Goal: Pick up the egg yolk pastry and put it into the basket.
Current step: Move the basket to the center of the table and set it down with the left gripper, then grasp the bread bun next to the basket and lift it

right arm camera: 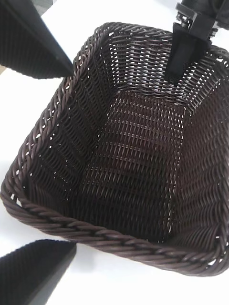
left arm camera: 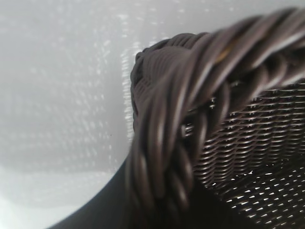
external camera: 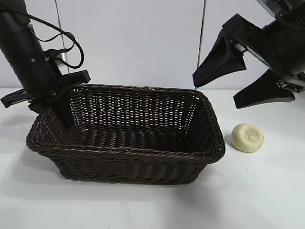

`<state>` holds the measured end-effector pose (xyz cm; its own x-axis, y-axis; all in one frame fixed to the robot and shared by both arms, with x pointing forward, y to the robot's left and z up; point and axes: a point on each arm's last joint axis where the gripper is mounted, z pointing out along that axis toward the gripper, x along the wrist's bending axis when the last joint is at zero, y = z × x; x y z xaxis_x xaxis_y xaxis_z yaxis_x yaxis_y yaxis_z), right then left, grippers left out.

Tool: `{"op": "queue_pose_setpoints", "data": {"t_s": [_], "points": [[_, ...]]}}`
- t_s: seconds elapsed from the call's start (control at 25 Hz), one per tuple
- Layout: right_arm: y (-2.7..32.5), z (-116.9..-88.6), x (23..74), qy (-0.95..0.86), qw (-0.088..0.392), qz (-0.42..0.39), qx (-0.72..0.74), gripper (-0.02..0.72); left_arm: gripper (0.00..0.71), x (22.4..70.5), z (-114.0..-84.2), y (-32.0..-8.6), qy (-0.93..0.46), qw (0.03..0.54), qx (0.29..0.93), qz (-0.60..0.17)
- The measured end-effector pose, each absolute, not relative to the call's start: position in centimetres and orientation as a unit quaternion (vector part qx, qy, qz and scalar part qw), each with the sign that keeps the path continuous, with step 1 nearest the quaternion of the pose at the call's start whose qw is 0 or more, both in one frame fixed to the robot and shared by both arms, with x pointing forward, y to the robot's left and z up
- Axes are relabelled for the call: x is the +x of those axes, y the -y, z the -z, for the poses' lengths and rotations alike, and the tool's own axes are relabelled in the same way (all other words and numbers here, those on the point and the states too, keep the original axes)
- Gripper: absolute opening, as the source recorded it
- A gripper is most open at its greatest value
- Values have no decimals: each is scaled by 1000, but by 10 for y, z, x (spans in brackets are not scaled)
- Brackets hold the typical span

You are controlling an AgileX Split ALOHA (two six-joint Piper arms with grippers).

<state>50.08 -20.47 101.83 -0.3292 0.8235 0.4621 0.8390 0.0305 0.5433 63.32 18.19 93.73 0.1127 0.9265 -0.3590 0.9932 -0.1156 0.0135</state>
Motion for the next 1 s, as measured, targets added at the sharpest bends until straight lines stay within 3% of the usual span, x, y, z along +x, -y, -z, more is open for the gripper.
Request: {"op": "queue_pose_setpoints", "data": {"t_s": [0.12, 0.24, 0.4, 0.76, 1.0], "points": [[205, -1018, 501, 718, 10, 387, -579, 654, 455, 633, -938, -181, -649, 128, 737, 136], [205, -1018, 501, 718, 10, 386, -579, 654, 540, 633, -942, -181, -642, 124, 743, 143], [205, -1018, 501, 718, 10, 386, -579, 654, 568, 631, -953, -182, -632, 115, 753, 145], [205, -1018, 501, 718, 10, 386, -579, 654, 571, 618, -1008, -195, -612, 113, 779, 74], [205, -1018, 501, 718, 10, 386, -579, 654, 571, 617, -1014, -208, -624, 71, 778, 19]]}}
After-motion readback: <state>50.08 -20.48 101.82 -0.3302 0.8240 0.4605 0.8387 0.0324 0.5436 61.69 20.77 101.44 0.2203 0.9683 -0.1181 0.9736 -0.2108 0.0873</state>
